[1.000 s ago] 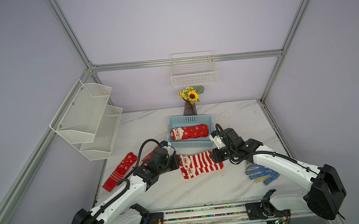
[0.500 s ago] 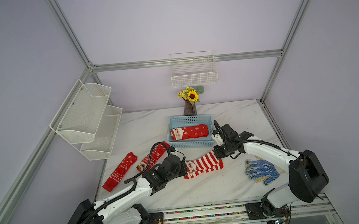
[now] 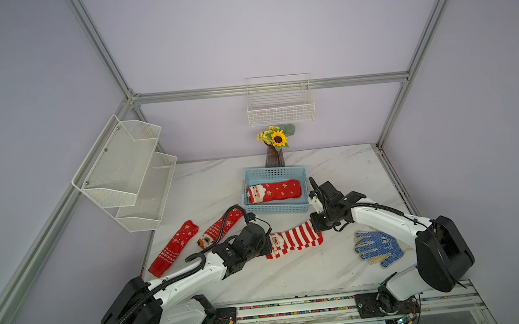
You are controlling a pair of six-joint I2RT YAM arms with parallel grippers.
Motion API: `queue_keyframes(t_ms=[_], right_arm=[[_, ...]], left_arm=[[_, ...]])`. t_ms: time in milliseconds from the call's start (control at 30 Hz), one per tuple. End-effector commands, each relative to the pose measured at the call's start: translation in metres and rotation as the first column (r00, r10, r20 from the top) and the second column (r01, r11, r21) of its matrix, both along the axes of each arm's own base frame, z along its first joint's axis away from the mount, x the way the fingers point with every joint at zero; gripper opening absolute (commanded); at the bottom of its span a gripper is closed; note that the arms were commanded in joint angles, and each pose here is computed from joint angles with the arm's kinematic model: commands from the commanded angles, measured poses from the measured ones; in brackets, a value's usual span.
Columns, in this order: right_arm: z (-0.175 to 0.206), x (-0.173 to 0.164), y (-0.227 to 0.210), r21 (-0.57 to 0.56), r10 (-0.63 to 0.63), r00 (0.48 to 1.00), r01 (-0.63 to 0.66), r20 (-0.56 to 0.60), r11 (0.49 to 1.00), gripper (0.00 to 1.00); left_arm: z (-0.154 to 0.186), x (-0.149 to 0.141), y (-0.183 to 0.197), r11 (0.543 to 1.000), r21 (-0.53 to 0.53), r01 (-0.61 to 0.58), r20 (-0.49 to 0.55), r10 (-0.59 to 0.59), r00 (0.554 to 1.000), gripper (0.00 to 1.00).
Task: Place the socks together as a pair
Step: Place the sock in the sock.
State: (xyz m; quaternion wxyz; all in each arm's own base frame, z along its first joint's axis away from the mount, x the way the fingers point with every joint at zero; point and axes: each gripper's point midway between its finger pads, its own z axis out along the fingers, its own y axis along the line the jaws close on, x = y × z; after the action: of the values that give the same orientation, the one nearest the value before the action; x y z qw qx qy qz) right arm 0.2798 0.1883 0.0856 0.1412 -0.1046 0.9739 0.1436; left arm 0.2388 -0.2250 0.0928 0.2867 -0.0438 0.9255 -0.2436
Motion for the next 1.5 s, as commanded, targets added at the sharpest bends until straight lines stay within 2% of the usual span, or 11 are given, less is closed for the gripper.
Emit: queue_keyframes(t_ms=[0, 600, 767, 867, 1000, 1067, 1133, 1467], right_arm=[[-0.004, -0.006, -0.006, -0.008, -0.023, 1.000, 0.023, -0.019, 1.000, 0.00], [-0.052, -0.011, -0.020, -0.097, -0.083, 0.992, 0.074, -0.093, 0.993, 0.00], [-0.046, -0.012, -0.012, -0.032, -0.109, 0.990, 0.107, -0.092, 0.994, 0.00], [-0.040, -0.014, -0.006, 0.026, -0.124, 0.989, 0.127, -0.084, 0.992, 0.10], [-0.031, -0.012, -0.015, 0.023, -0.181, 0.983, 0.182, -0.040, 0.983, 0.23], [-0.024, -0.009, -0.020, 0.030, -0.216, 0.976, 0.216, -0.002, 0.976, 0.36], [-0.019, -0.010, -0.023, 0.049, -0.248, 0.968, 0.247, 0.024, 0.968, 0.42], [-0.021, -0.017, -0.025, 0.148, -0.344, 0.939, 0.337, 0.024, 0.930, 0.49]], left_arm=[[-0.005, 0.000, -0.002, 1.000, -0.011, 0.005, 0.011, -0.005, 1.000, 0.00], [-0.052, -0.021, 0.016, 0.996, 0.084, 0.006, -0.112, 0.004, 0.994, 0.00], [-0.062, -0.024, 0.020, 0.994, 0.111, 0.009, -0.136, 0.007, 0.991, 0.00], [-0.063, -0.025, 0.019, 0.994, 0.108, 0.012, -0.144, 0.003, 0.990, 0.00], [-0.056, -0.023, 0.015, 0.996, 0.087, 0.014, -0.131, -0.003, 0.991, 0.00], [-0.050, -0.020, 0.012, 0.997, 0.074, 0.015, -0.120, -0.006, 0.993, 0.00], [-0.045, -0.019, 0.010, 0.998, 0.063, 0.016, -0.110, -0.009, 0.994, 0.00], [-0.010, -0.012, -0.001, 1.000, -0.014, 0.021, -0.055, -0.022, 0.998, 0.00]])
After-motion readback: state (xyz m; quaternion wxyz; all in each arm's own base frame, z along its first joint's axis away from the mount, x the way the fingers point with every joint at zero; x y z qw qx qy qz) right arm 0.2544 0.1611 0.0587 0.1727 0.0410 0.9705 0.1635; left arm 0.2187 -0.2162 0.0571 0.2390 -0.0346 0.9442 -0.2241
